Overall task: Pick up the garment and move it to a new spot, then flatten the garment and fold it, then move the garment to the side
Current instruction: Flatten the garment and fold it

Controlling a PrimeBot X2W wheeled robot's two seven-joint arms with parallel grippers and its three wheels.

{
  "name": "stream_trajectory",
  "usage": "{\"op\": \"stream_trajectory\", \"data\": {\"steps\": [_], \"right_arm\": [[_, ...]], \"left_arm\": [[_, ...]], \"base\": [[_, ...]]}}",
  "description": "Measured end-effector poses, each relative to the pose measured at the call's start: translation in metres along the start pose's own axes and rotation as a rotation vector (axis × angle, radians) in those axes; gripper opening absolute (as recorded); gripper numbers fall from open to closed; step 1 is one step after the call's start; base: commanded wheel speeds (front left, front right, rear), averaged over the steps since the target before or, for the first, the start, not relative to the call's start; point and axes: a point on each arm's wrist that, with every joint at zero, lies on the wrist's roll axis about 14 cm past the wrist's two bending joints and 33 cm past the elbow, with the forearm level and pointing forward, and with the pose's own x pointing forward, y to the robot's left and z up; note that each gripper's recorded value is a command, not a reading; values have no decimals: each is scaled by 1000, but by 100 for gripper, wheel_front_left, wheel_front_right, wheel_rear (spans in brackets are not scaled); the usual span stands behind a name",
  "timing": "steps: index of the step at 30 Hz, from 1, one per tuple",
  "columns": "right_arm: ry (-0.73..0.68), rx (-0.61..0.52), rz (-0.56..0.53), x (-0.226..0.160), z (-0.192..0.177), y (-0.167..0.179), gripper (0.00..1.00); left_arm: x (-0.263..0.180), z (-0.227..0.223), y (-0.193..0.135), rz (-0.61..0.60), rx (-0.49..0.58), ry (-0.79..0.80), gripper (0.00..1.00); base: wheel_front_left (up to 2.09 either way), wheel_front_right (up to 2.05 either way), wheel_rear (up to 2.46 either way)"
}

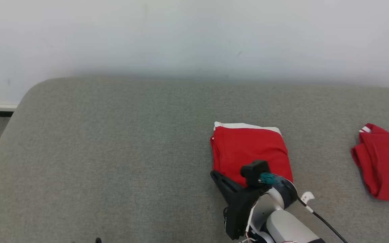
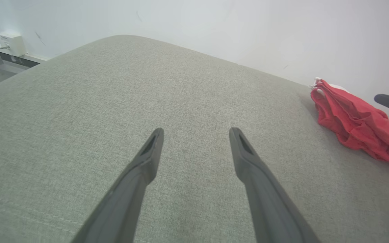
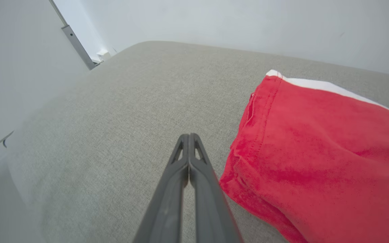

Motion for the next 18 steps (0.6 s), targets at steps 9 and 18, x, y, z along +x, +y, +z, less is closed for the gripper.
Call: {"op": "stream_trajectory", "data": {"steps": [9,18], "right_arm": [[-271,96,-194,-53,30,-48,100],[-359,103,-441,-124,5,-101,100]], "left_arm": [[7,13,0,-15,19,-39,100],[17,22,-10,-57,36,-62,100]], "base": [[0,0,0],[0,0,0]]}}
